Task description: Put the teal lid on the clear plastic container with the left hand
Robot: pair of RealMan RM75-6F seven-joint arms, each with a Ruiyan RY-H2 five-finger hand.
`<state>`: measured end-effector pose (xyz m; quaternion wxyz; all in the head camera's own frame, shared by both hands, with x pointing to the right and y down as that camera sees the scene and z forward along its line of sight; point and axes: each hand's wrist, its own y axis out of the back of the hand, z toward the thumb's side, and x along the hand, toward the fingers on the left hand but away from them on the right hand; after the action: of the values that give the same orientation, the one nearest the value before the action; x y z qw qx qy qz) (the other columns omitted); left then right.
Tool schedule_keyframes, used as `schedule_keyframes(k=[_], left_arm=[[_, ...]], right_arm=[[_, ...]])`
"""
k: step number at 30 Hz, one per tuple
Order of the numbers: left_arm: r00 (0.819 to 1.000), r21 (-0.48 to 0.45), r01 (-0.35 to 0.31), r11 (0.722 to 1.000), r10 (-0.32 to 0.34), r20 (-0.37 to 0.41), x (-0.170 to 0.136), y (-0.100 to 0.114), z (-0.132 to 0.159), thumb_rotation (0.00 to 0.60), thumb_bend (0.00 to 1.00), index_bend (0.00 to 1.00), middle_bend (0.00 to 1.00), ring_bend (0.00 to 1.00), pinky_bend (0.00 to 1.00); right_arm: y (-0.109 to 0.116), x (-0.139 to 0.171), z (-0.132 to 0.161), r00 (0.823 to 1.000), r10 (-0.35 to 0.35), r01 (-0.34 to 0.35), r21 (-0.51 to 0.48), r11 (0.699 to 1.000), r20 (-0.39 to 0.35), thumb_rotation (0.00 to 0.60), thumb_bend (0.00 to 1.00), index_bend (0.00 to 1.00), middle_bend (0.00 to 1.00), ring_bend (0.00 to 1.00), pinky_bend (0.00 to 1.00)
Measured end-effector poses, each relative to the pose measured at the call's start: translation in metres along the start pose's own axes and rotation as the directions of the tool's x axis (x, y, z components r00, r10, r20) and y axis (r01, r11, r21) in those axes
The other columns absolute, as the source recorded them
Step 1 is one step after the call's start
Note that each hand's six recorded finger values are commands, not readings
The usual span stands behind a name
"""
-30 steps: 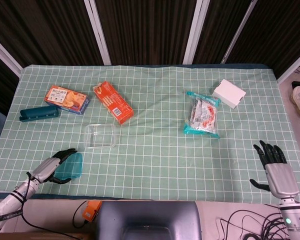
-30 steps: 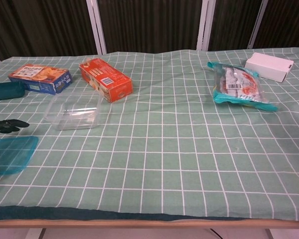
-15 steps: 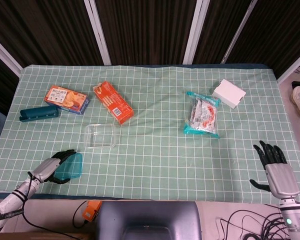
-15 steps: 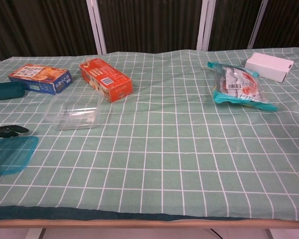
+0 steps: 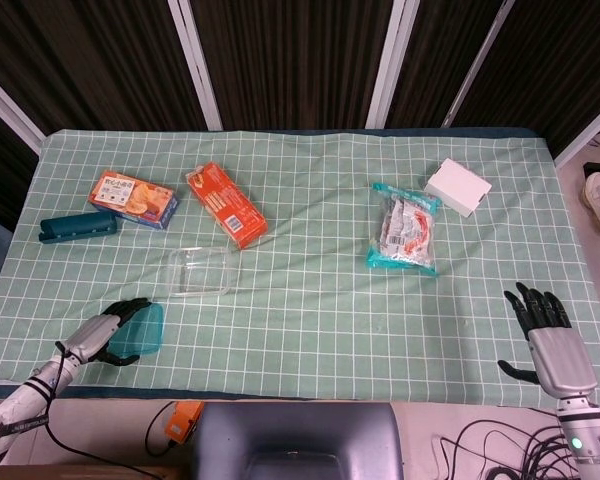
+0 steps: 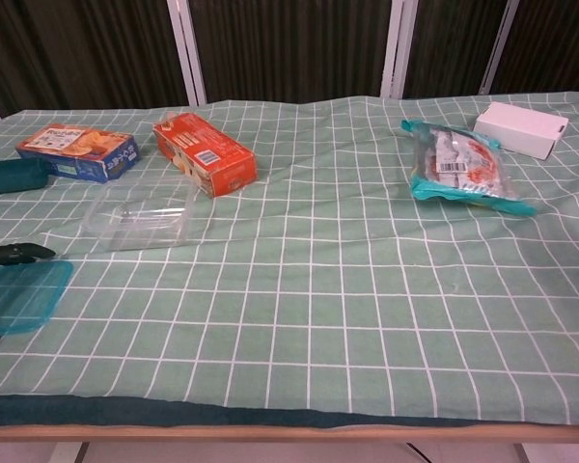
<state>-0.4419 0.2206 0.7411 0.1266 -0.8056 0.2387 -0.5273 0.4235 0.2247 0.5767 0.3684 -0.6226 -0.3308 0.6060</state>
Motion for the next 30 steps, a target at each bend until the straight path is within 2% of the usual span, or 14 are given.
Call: schedule_keyframes(k=[6,8,13,17,30], left_arm=[[1.000,0.024,-0.002,1.000,0.002,-0.014,0.0008,0.0007,-0.0022,0.600,0.21,0.00,0.01,0.00,0.01],[1.000,0.030,-0.002,1.000,0.003,-0.019,0.0009,0.0004,-0.0028,0.600,0.21,0.00,0.07,0.04,0.07],[1.000,0.046,-0.013,0.999,0.014,-0.025,0.0014,0.0005,-0.0029,0.600,0.22,0.11,0.33,0.26,0.33],[0.999,0.057,-0.032,0.998,0.034,-0.025,0.0013,0.0021,-0.0020,0.600,0.23,0.17,0.44,0.38,0.46],[0.999,0.076,-0.046,0.996,0.048,-0.025,-0.0031,0.0038,0.0005,0.600,0.23,0.22,0.57,0.50,0.55]], right_arm=[[-0.0008,0.0000,0.0009,1.000,0.005,-0.005,0.001,1.000,-0.006,0.600,0.15,0.00,0.00,0.00,0.00],[-0.0008,0.0002,0.0010,1.000,0.006,-0.006,0.001,1.000,-0.007,0.600,0.15,0.00,0.00,0.00,0.00],[-0.0013,0.0001,0.0014,1.000,0.009,-0.009,0.001,1.000,-0.009,0.600,0.15,0.00,0.00,0.00,0.00],[-0.0010,0.0001,0.0016,1.000,0.007,-0.007,-0.001,1.000,-0.010,0.600,0.15,0.00,0.00,0.00,0.00],[-0.0007,0.0008,0.0016,1.000,0.007,-0.007,-0.004,1.000,-0.012,0.600,0.15,0.00,0.00,0.00,0.00]])
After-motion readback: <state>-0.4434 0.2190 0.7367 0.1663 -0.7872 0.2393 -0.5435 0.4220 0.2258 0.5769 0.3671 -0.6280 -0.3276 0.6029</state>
